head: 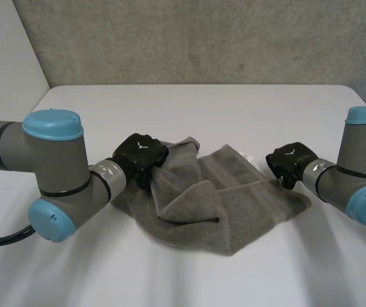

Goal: Fold the towel.

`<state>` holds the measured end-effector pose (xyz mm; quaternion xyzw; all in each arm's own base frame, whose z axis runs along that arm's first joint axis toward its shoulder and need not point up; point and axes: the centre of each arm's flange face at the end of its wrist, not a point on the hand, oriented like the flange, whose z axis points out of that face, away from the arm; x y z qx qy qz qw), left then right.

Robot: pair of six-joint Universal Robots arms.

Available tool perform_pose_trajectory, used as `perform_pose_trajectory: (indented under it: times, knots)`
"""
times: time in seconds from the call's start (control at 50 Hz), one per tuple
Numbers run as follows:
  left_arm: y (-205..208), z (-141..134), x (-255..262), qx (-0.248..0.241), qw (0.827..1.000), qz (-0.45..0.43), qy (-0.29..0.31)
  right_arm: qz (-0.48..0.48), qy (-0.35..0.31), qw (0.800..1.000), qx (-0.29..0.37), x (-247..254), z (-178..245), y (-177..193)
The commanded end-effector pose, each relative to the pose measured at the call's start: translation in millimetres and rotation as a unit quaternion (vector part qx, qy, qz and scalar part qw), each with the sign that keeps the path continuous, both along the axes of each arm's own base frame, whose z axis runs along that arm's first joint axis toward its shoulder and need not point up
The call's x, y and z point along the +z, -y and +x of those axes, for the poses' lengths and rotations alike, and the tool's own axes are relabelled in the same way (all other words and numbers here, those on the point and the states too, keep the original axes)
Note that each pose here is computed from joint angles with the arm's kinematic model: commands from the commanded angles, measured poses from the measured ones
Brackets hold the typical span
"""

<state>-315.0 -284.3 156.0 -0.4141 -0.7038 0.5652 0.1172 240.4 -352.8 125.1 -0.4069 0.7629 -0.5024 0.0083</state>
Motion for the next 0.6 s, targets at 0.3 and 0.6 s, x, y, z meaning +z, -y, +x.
perform_pose_trajectory:
  times: [0.3,0.6]
  knots:
    - [6.0,4.9,9.8,0.015,1.000,-0.001,-0.021,0.028,0.075,0.996,0.032,13.6,10.1,-12.5]
    - [5.3,4.6,10.6,0.015,1.000,-0.001,-0.022,0.052,0.088,0.994,0.029,7.6,10.9,-18.6]
